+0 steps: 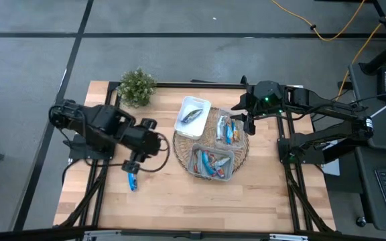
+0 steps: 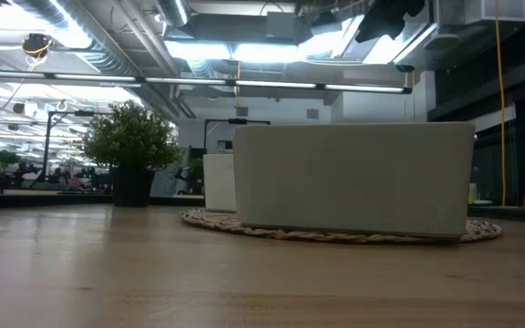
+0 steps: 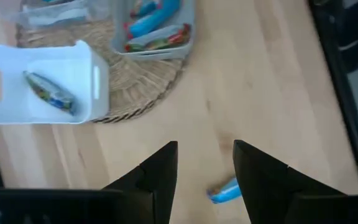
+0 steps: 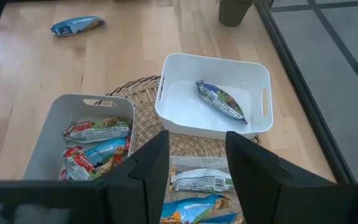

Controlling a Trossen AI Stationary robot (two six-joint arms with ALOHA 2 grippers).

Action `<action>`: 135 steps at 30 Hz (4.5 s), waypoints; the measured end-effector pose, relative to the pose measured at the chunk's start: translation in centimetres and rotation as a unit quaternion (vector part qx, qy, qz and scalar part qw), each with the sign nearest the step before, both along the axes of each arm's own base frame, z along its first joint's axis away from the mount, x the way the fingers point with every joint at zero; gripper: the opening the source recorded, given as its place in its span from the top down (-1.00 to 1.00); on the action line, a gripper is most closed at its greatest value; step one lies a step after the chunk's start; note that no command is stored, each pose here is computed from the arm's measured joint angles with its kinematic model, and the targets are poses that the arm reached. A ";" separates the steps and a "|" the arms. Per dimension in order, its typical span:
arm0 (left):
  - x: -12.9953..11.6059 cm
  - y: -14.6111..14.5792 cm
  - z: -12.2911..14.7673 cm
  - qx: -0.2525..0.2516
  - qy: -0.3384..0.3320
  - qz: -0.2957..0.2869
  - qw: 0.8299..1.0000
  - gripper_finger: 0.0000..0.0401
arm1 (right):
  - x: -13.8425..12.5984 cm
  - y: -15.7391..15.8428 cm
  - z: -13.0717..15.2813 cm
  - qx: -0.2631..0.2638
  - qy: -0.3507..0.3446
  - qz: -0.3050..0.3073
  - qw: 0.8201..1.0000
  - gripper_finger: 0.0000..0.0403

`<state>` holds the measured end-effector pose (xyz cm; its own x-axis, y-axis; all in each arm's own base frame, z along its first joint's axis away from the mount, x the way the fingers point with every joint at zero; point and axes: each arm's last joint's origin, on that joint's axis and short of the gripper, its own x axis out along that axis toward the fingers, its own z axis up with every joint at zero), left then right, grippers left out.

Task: Pick and place Granola Bars by type
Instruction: Put the blue granola bar into the white bin

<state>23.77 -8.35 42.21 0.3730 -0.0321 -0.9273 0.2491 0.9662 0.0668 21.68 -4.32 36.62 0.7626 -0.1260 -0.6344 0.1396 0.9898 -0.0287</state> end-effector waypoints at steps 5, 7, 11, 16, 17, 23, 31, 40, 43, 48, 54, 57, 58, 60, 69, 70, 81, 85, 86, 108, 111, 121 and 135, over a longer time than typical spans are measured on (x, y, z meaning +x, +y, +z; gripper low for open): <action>-0.2 -1.1 -1.3 0.000 0.026 -0.001 1.000 0.27 | 0.1 0.0 0.1 0.000 -0.007 -0.002 1.000 0.21; -0.3 -1.6 -2.9 -0.003 0.059 0.018 0.998 0.27 | 0.1 0.0 0.1 0.004 -0.010 -0.006 1.000 0.21; -0.7 -2.9 -7.8 -0.008 0.153 0.092 0.984 0.27 | 0.1 0.0 0.2 0.015 -0.014 -0.014 1.000 0.21; -1.9 -5.1 -13.9 -0.037 0.230 0.208 0.950 0.27 | 0.1 0.0 0.2 0.020 -0.015 -0.018 1.000 0.21; -2.3 -5.5 -14.8 -0.045 0.240 0.232 0.941 0.27 | 0.1 0.0 0.2 0.020 -0.015 -0.018 1.000 0.21; -3.8 -7.0 -17.0 -0.060 0.258 0.367 0.892 0.27 | 0.1 0.0 0.2 0.019 -0.015 -0.017 1.000 0.21; -4.0 -7.1 -17.2 -0.050 0.137 0.590 0.794 0.23 | 0.1 0.0 0.2 0.018 -0.014 -0.015 1.000 0.21; -4.9 -6.7 -22.0 -0.061 0.123 0.691 0.709 0.08 | 0.2 0.1 0.1 0.018 -0.013 0.002 1.000 0.21; -5.7 -6.5 -23.2 -0.053 0.113 0.717 0.686 0.05 | 0.1 0.1 0.1 0.019 -0.010 0.002 1.000 0.21; -5.9 -6.5 -24.6 -0.072 0.120 0.720 0.680 0.04 | 0.1 0.1 0.1 0.019 -0.008 0.002 1.000 0.21; -6.4 -6.0 -26.6 -0.084 0.120 0.720 0.679 0.03 | 0.1 0.1 0.1 0.018 -0.008 0.003 1.000 0.21; -6.8 -5.8 -27.2 -0.079 0.127 0.720 0.677 0.04 | 0.1 0.1 0.1 0.018 -0.007 0.003 1.000 0.21; -6.9 -5.7 -27.5 -0.080 0.129 0.720 0.677 0.05 | 0.1 0.1 0.1 0.018 -0.007 0.003 1.000 0.21; -6.9 -5.7 -27.9 -0.086 0.130 0.718 0.678 0.08 | 0.1 0.1 0.1 0.018 -0.007 0.003 1.000 0.21; -6.4 -6.0 -28.1 -0.114 0.118 0.691 0.704 0.60 | 0.1 0.1 0.0 0.018 -0.008 0.003 1.000 0.21; -6.2 -6.1 -27.8 -0.117 0.106 0.686 0.710 0.69 | 0.1 0.1 0.1 0.018 -0.008 0.003 1.000 0.21; -2.2 -5.1 -18.4 -0.190 -0.138 0.590 0.773 0.90 | 0.1 0.1 0.1 0.023 -0.012 0.013 1.000 0.21; -1.2 -3.0 -12.2 -0.195 -0.232 0.536 0.788 0.94 | 0.1 0.1 0.1 0.021 -0.011 0.015 1.000 0.21; -1.0 -2.3 -10.6 -0.194 -0.251 0.523 0.791 0.94 | 0.1 0.1 0.1 0.020 -0.011 0.016 1.000 0.21; 1.4 13.4 2.7 -0.140 -0.390 0.391 0.821 0.92 | 0.1 0.1 0.1 0.026 -0.011 0.012 1.000 0.21; 2.4 16.0 3.0 -0.136 -0.379 0.374 0.835 0.92 | 0.1 0.1 0.0 0.031 -0.009 0.008 0.999 0.21; 5.9 19.7 1.8 -0.141 -0.342 0.319 0.873 0.92 | 0.1 0.1 0.0 0.039 -0.010 0.001 0.999 0.21; 12.6 22.9 -10.6 -0.119 -0.085 0.333 0.931 0.92 | 0.1 0.1 0.1 0.025 -0.011 0.012 1.000 0.21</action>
<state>36.38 14.54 31.58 0.5250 0.0622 -0.8488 -0.4062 0.8947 -0.1857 21.81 -4.20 36.70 0.7788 -0.0763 -0.6226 0.1167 0.9929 0.0243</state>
